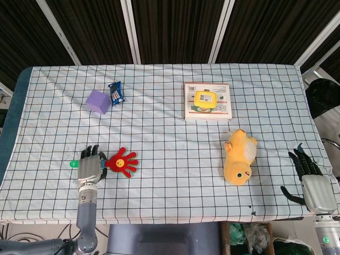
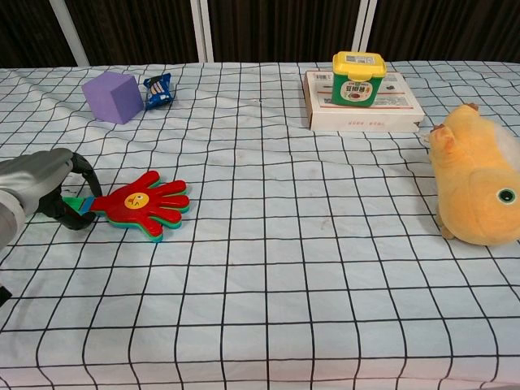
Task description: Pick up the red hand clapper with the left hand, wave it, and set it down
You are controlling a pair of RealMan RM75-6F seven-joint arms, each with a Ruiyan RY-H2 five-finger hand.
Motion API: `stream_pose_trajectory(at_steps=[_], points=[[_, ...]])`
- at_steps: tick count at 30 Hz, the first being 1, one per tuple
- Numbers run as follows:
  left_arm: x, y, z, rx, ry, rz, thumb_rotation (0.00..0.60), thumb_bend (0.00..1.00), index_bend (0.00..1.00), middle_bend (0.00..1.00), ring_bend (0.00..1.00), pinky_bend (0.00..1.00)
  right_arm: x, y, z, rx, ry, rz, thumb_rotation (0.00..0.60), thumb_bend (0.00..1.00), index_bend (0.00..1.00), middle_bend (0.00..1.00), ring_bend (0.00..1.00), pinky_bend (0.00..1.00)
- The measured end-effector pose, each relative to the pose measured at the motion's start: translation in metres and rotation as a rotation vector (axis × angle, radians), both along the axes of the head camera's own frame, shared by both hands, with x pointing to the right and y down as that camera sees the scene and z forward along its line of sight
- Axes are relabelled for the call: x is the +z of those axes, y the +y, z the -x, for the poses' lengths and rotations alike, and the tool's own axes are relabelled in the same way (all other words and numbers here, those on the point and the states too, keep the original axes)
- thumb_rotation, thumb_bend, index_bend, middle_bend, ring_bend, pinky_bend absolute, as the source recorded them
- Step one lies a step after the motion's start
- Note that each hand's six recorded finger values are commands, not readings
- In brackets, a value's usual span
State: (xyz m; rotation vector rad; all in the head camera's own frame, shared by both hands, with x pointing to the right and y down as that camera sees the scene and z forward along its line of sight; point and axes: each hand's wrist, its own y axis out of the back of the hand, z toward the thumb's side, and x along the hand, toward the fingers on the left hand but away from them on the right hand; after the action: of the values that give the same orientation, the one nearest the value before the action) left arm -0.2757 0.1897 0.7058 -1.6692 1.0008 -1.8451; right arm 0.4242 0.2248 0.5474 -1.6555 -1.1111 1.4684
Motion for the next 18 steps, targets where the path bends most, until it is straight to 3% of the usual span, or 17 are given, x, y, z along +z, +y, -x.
stream_pose_trajectory(at_steps=[11, 18], points=[[-0.020, -0.013, -0.001, 0.009, 0.096, -0.153, 0.600, 0.52, 0.65, 0.46, 0.32, 0.46, 0.000, 0.000, 0.000, -0.001, 0.001, 0.001, 0.600, 0.22, 0.00, 0.00, 0.00, 0.15], [-0.030, -0.019, 0.004, -0.007, 0.170, -0.235, 0.600, 0.54, 0.69, 0.56, 0.41, 0.56, 0.001, 0.001, 0.000, 0.000, 0.003, 0.001, 0.600, 0.22, 0.00, 0.00, 0.00, 0.15]])
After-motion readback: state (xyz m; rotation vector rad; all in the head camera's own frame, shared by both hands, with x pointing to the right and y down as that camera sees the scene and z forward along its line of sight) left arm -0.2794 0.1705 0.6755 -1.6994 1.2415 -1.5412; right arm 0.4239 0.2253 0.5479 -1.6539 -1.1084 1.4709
